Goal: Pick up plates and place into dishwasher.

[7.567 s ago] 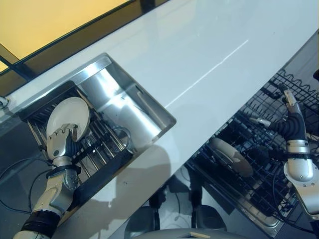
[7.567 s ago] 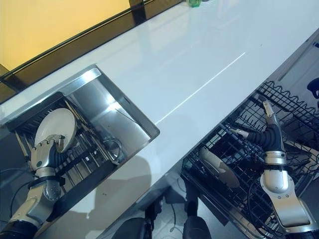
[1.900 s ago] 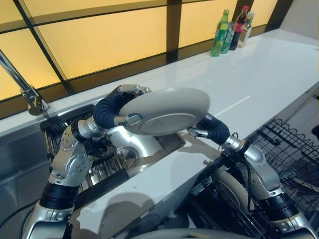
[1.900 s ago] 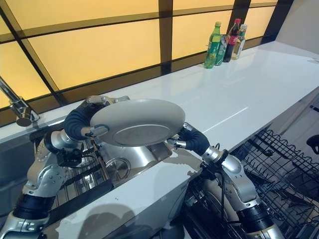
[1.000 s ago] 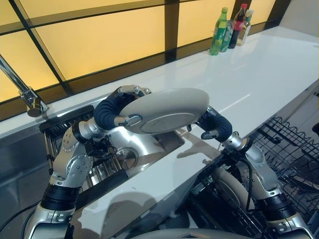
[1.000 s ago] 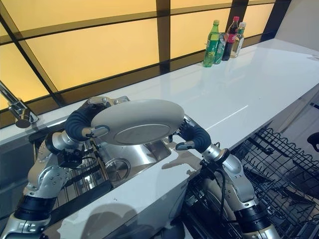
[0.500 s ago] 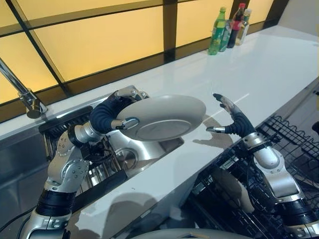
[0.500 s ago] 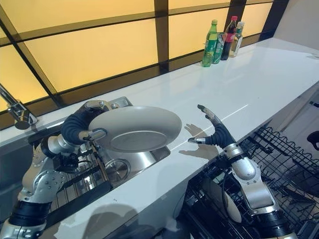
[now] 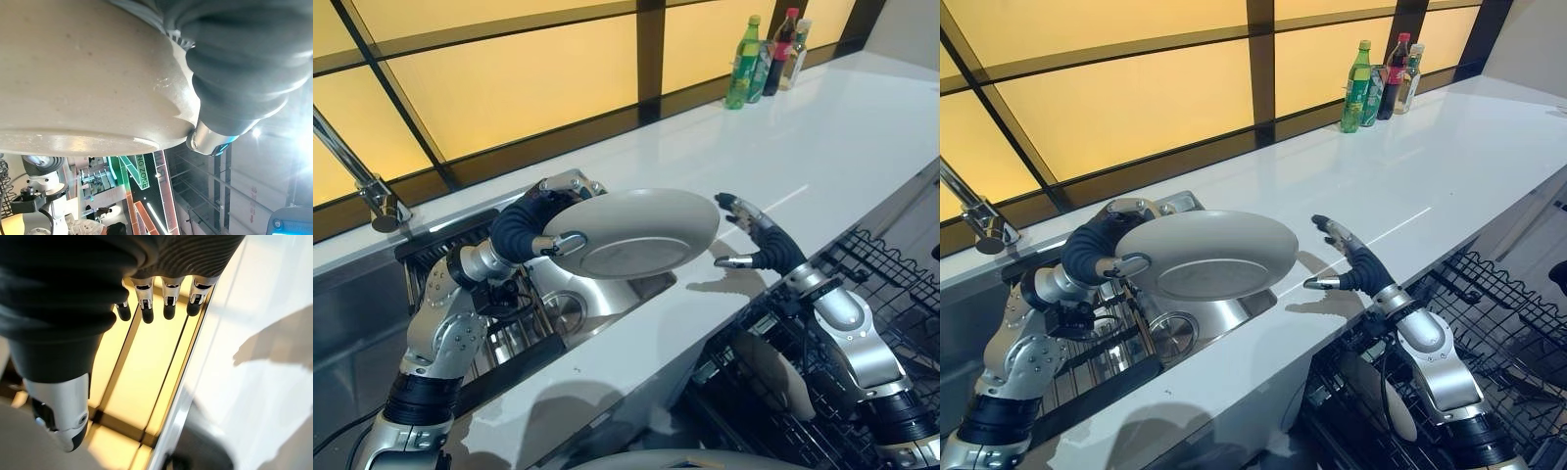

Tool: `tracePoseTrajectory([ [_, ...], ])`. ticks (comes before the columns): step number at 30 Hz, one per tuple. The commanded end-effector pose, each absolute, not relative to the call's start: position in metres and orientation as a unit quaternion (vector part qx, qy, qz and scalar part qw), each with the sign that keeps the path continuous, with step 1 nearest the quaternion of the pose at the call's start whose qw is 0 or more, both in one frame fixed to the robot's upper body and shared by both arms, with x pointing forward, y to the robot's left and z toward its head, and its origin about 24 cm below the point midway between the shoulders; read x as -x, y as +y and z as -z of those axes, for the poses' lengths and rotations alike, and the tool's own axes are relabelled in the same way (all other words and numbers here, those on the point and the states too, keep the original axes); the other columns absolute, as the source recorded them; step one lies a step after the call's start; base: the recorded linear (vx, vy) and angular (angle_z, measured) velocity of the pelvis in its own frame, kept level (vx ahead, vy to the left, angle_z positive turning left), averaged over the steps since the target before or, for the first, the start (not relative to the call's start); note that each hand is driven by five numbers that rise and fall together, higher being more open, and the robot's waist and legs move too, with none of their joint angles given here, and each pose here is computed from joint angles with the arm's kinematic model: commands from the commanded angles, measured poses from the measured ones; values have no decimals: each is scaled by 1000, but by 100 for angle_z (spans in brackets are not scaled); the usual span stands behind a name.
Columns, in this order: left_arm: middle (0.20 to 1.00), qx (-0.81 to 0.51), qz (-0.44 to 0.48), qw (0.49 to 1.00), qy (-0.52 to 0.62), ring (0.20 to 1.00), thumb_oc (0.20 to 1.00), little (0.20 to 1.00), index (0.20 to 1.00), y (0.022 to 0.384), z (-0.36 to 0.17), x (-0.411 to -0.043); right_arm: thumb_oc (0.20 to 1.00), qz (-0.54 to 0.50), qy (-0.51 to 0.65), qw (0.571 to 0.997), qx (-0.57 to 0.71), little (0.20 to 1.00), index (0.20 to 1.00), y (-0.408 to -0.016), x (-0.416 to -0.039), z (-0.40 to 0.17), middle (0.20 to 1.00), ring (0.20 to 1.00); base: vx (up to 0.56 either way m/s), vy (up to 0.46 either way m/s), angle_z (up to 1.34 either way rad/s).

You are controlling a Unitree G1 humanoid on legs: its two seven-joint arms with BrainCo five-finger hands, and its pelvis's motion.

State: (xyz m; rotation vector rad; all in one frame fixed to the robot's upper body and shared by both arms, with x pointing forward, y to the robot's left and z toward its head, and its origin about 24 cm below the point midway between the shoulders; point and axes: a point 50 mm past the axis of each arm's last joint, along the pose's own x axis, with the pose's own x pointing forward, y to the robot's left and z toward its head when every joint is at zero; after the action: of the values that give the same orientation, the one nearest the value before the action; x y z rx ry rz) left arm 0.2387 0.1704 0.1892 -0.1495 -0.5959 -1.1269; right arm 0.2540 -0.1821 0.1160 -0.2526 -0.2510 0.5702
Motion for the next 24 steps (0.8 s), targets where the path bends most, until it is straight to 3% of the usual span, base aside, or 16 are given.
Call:
tracePoseTrajectory([
  [1, 200, 93, 526, 790, -300, 200, 200, 200, 200, 170, -197, -244, 1000, -387, -230, 892, 45, 1000, 1000, -150, -250, -153, 1000, 1000, 0, 0, 0],
  [13, 200, 105, 538, 784, -291, 200, 200, 200, 200, 157, -194, -247, 1000, -501, -259, 824, -44, 1000, 1000, -107, -241, -160, 1000, 1000, 0, 0, 0],
  [21, 200, 106, 536, 785, -294, 200, 200, 200, 200, 158, -194, -247, 1000, -495, -280, 820, -65, 1000, 1000, -104, -241, -166, 1000, 1000, 0, 0, 0],
  [23, 200, 105, 535, 785, -294, 200, 200, 200, 200, 158, -193, -247, 730, -491, -287, 819, -76, 730, 730, -106, -241, -169, 730, 730, 0, 0, 0],
  [24, 200, 106, 535, 785, -294, 200, 200, 200, 200, 158, -193, -247, 457, -488, -292, 818, -83, 457, 457, -106, -241, -170, 457, 457, 0, 0, 0],
])
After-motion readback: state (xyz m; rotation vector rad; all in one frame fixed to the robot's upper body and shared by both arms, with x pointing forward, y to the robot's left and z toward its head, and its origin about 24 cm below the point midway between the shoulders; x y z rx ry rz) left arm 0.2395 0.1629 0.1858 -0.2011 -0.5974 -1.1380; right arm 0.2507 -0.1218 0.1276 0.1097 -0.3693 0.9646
